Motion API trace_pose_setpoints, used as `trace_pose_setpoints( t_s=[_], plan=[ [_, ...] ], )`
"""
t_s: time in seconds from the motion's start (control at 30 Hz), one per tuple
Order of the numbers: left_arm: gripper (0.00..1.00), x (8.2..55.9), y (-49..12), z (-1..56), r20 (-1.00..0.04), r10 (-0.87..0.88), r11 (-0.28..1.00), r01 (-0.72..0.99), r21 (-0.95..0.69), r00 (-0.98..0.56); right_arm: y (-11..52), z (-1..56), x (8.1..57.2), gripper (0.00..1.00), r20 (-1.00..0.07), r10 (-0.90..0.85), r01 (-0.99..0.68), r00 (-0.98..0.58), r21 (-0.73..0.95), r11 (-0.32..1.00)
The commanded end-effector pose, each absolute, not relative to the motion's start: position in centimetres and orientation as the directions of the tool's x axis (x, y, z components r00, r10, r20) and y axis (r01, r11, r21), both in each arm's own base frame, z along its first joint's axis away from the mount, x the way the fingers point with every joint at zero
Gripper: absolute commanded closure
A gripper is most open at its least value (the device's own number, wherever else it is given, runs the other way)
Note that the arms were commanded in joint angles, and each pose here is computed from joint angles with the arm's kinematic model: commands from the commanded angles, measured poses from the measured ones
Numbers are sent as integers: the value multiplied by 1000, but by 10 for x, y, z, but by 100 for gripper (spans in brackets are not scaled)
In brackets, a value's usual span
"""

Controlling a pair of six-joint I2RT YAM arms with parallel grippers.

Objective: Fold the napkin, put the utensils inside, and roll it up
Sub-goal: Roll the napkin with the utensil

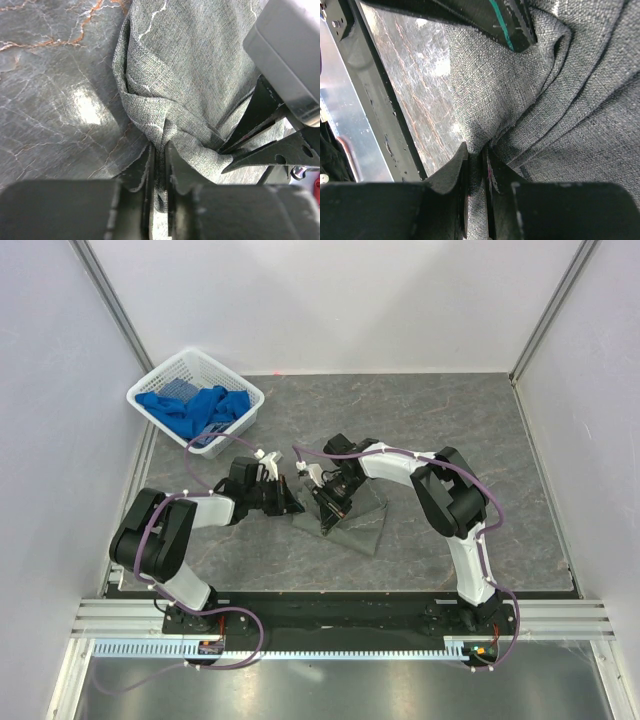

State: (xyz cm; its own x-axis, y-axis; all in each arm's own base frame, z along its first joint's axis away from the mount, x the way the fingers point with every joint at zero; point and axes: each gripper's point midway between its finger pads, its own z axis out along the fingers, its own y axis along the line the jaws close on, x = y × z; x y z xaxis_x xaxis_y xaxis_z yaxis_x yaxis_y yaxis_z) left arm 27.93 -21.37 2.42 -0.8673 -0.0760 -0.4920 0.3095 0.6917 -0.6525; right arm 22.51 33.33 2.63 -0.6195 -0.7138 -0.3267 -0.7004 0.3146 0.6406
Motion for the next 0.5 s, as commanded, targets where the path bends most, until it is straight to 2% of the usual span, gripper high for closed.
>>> trace_pose_setpoints(
  t_s=[0.0,0.03,0.1,0.23,0.3,0.33,0.4,0.47],
  plan=[
    [93,267,-215,19,-434,-42,693,287,-662,-900,337,21,246,92,-388,-714,-754,-583,585,298],
    [98,269,-215,19,-436,-42,696,287,-659,-899,337,24,248,90,-395,-711,-760,-582,576,302],
    [98,268,-212,16,-422,-41,708,272,-652,-905,339,36,256,86,-433,-691,-778,-579,546,310],
    [98,269,-210,15,-396,-42,729,243,-640,-917,337,60,270,68,-525,-650,-830,-550,429,357],
    [98,274,-210,16,-387,-49,740,226,-633,-921,338,84,283,53,-610,-625,-872,-488,299,389],
    [98,271,-208,15,-362,-51,750,204,-630,-931,337,95,282,50,-655,-609,-889,-446,244,388],
    [98,274,-207,15,-348,-53,760,189,-622,-936,331,88,275,43,-664,-627,-894,-408,150,422],
    [98,269,-205,13,-308,-49,772,160,-615,-950,334,104,282,37,-724,-604,-893,-334,37,449]
  ],
)
